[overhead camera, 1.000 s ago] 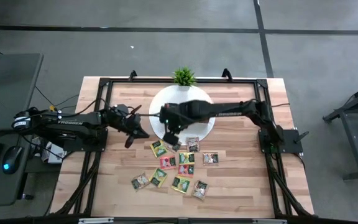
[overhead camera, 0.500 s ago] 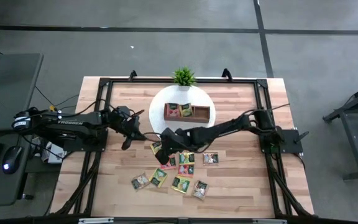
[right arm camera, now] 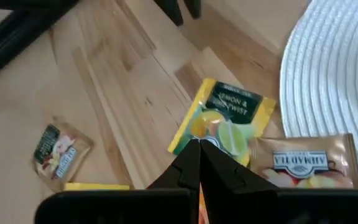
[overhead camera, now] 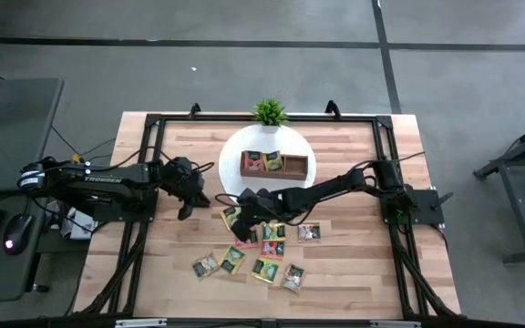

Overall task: Pick & Place Tea
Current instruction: Put the yellow tea bag into the middle section of the wooden organizer

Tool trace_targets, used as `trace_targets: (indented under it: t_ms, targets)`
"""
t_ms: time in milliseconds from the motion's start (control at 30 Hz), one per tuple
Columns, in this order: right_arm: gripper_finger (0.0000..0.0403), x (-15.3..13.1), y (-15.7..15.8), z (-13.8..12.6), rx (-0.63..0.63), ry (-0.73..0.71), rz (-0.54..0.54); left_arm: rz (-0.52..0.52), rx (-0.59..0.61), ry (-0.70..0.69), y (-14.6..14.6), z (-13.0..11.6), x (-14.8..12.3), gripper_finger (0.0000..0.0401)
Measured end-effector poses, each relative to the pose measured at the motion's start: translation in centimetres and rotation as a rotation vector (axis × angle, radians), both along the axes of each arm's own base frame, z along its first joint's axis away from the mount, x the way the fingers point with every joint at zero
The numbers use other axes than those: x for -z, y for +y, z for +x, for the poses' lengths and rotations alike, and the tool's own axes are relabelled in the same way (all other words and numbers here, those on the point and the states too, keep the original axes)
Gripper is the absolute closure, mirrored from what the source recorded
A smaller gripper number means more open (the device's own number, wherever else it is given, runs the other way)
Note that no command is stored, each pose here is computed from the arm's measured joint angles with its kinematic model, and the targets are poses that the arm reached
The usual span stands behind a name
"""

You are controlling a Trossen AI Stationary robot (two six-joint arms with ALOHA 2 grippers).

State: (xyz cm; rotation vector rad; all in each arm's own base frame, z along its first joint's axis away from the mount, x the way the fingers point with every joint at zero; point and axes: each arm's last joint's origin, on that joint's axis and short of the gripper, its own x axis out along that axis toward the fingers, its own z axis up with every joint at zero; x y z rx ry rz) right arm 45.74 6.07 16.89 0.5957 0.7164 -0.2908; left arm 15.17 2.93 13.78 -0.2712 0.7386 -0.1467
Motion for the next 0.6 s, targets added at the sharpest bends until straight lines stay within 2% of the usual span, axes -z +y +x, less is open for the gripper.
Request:
trace_targets:
  t_ms: [267, 433, 600]
  targets:
    - [0.0403, 1.4, -0.2, 0.1, -0.021, 0.042, -0.045, -0.003, -0.029, -0.014, 0.1, 0.2, -0.1, 0.027]
    - [0.0403, 2.1, -0.4, -0.1, 0.067, 0.074, -0.05, -0.018, -0.043, -0.015, 0.1, 0.2, -0.2, 0.0261]
    - [0.0403, 2.1, 0.3, -0.2, 0.033, 0.089, -0.078, -0.015, -0.05, -0.028, 0.1, 0.3, -0.3, 0.0261]
